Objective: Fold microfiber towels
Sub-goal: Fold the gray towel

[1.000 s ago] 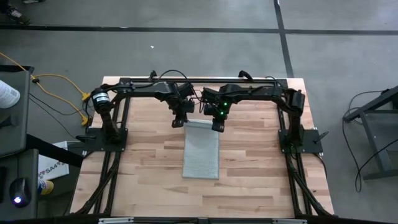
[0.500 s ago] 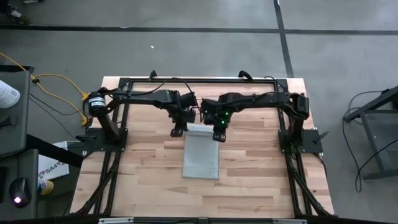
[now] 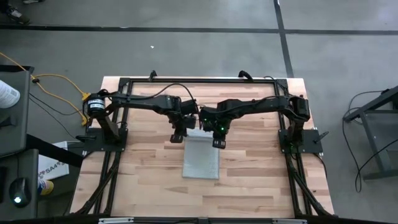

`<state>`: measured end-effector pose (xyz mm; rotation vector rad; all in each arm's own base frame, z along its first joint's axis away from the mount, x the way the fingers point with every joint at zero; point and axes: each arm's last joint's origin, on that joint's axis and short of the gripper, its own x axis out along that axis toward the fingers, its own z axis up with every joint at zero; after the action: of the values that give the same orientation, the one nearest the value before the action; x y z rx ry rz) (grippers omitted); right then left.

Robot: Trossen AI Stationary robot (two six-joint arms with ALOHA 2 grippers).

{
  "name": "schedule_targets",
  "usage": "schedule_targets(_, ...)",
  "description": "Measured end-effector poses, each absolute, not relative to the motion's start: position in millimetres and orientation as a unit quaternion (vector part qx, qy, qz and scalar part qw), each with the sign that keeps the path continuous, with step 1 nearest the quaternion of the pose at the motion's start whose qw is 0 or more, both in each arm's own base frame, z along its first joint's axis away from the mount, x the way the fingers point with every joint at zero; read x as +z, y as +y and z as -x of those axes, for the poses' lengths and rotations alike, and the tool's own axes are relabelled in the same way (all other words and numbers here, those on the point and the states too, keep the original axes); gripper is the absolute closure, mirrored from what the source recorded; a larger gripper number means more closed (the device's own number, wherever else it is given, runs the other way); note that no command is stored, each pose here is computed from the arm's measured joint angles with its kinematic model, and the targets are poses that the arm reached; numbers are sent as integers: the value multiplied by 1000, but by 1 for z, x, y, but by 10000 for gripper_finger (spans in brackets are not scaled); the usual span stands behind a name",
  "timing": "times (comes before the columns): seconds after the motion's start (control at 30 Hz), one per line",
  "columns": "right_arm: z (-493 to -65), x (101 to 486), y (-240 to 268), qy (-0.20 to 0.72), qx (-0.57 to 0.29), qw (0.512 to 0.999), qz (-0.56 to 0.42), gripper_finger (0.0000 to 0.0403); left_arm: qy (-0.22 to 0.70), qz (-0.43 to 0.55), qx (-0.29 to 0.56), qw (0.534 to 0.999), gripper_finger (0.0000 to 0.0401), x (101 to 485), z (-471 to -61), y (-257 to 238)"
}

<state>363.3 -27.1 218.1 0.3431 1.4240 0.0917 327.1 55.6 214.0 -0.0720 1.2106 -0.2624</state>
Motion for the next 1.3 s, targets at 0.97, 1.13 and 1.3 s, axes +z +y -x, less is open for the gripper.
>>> schedule_targets(0.97,-360,189,-19,624,104,738,-234,399,519,114,-201,823,401,182,-323,42)
schedule_targets(1.13,-363,189,-19,617,102,744,-236,399,517,120,-199,824,401,171,-319,40)
schedule_targets(1.3,-364,189,-20,610,102,749,-235,399,518,123,-193,824,401,169,-318,40)
